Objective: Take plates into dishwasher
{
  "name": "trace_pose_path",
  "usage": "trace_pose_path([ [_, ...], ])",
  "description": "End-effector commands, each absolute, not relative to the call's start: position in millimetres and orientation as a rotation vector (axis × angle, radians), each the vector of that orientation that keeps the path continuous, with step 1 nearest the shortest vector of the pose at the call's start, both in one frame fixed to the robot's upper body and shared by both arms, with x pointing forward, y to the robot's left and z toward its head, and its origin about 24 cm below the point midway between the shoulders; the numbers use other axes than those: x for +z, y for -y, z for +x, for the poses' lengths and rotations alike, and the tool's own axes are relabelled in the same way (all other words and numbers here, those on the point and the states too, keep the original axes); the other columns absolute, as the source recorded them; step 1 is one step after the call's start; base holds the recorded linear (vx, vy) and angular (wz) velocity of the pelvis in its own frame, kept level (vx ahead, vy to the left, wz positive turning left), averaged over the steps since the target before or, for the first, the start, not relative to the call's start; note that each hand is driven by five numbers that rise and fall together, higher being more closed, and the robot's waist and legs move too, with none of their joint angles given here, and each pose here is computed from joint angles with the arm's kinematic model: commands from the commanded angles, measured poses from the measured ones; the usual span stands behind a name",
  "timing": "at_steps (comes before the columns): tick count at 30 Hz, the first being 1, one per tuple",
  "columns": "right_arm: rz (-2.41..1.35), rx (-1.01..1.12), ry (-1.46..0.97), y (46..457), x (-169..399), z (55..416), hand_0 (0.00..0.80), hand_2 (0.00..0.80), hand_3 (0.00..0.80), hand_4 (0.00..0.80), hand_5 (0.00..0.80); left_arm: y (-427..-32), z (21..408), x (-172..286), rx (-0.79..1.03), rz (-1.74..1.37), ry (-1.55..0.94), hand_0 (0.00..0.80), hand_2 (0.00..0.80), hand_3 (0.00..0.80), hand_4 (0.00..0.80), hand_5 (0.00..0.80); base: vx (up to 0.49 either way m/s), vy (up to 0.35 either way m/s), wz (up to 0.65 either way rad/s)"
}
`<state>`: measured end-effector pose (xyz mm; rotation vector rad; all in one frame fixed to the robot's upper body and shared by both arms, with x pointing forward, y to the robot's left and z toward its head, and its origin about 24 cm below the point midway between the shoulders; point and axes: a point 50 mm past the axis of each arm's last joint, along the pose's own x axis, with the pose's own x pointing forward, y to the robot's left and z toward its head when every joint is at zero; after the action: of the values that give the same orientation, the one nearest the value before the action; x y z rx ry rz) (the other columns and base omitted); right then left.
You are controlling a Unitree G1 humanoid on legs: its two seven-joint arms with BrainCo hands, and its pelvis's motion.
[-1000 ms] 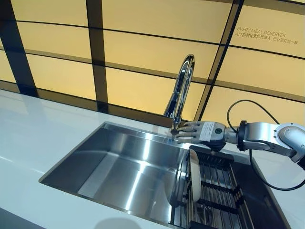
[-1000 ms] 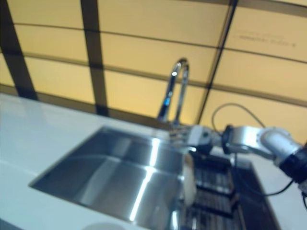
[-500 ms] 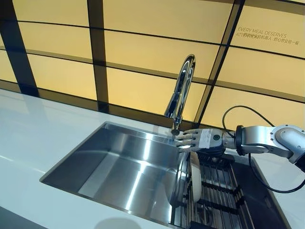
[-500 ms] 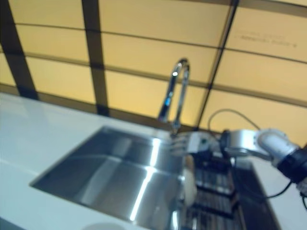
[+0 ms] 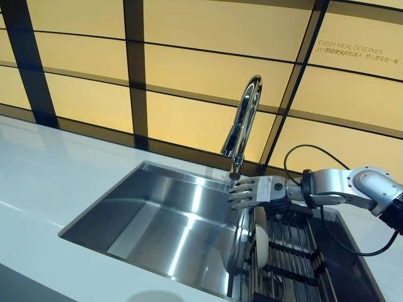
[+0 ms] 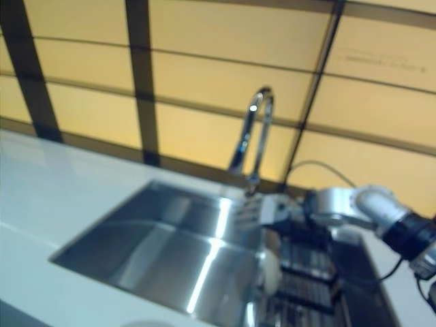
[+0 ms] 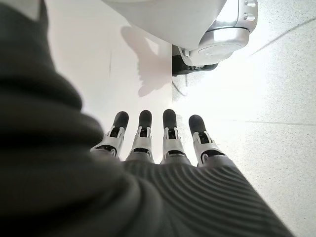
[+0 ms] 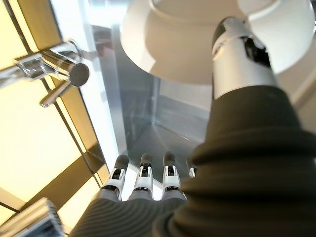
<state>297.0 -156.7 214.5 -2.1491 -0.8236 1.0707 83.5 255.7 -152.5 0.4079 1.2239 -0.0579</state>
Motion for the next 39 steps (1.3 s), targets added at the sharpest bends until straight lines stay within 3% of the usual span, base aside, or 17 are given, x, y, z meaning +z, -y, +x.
trace_pose_path([
  [1,-2.125,1.049,0.816,154,231,301,0.000,0.000,0.000,0.000,0.000,-262,90,-150,-0.099,0.478,-1.217,0.000,0.000,0.000,0.000,0.000,0.000,0.000,0.00],
  [39,-2.062,1.087,0.575,195,177,304,0.000,0.000,0.000,0.000,0.000,-268,89,-148,-0.072,0.467,-1.206,0.000,0.000,0.000,0.000,0.000,0.000,0.000,0.00],
])
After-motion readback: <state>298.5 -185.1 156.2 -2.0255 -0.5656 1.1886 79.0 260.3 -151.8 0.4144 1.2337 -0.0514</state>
